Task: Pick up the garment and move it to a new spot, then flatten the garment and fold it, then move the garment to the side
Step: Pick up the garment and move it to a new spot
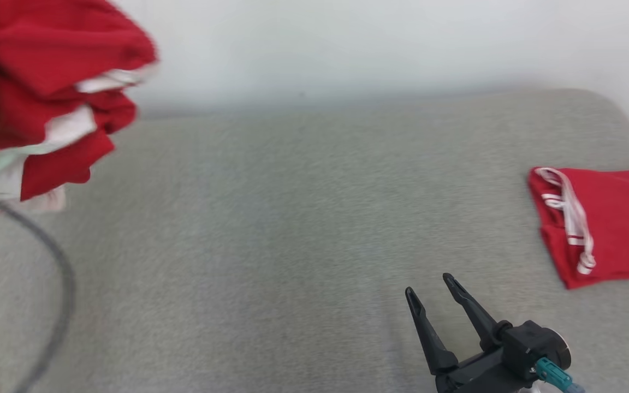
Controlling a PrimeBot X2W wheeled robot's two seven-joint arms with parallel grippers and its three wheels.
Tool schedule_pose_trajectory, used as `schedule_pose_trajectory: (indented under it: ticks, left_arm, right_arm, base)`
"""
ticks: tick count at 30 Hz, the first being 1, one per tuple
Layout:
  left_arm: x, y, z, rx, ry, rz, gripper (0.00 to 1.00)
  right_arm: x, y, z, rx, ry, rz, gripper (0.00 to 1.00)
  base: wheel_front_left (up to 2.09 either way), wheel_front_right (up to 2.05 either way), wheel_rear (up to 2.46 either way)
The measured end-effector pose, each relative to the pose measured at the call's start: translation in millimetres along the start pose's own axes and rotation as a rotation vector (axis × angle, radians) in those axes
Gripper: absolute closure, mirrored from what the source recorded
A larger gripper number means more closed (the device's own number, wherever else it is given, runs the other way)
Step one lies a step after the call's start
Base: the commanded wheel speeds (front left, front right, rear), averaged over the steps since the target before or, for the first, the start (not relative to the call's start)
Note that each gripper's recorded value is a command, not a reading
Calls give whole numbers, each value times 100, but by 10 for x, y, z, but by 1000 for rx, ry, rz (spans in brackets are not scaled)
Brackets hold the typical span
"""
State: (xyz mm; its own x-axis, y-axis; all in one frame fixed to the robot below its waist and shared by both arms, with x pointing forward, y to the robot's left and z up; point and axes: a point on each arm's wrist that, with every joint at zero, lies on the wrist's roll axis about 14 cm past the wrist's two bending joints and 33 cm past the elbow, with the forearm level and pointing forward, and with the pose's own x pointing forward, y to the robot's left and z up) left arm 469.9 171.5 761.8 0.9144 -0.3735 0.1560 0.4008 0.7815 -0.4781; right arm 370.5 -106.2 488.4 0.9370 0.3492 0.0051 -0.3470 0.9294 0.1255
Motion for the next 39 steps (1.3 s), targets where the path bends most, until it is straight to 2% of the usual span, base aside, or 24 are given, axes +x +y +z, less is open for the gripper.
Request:
schedule_pose_trajectory:
  ticks: [5, 8, 11, 15, 19, 23, 26, 27, 28, 29, 33, 39]
  left_arm:
    - [176, -812, -261, -11, 55, -222, 100]
    - [283, -1124, -540, -45, 105, -311, 100]
    - [373, -1282, -982, -98, 193, -351, 100]
    - [433, -1327, -1628, -192, 309, -349, 100]
    - [445, -1149, -2356, -232, 430, -268, 100]
    - [385, -901, -3054, -234, 545, -173, 100]
    - [334, -723, -3412, -185, 586, -112, 100]
    - [320, -676, -3489, -154, 588, -99, 82]
    - [312, -642, -3529, -136, 579, -91, 35]
    - [301, -614, -3561, -112, 569, -85, 0]
    - [318, -582, -3441, -53, 444, -101, 0]
    - [208, -454, -2962, 16, 164, -109, 0]
  right_arm:
    - [-156, -91, 125, -9, -36, -49, 0]
    - [-261, -178, 164, -12, -47, -89, 0]
    - [-369, -289, 192, -14, -53, -134, 0]
    - [-505, -425, 203, -16, -53, -191, 0]
    - [-610, -530, 197, -19, -47, -235, 0]
    - [-651, -597, 169, -15, -35, -262, 0]
    - [-643, -590, 127, -12, -17, -260, 0]
    - [-634, -581, 122, -11, -15, -256, 0]
    - [-622, -574, 127, -13, -15, -252, 0]
    - [-616, -584, 136, -15, -17, -252, 0]
    - [-592, -605, 163, -19, -23, -248, 0]
    - [-600, -714, 237, -39, -42, -260, 0]
  base:
    - [0, 0, 0]
    - [0, 0, 0]
    - [0, 0, 0]
    - [0, 0, 0]
    - [0, 0, 0]
    - [0, 0, 0]
    - [0, 0, 0]
    - [0, 0, 0]
    - [0, 0, 0]
    - [0, 0, 0]
    - [0, 0, 0]
    - [0, 0, 0]
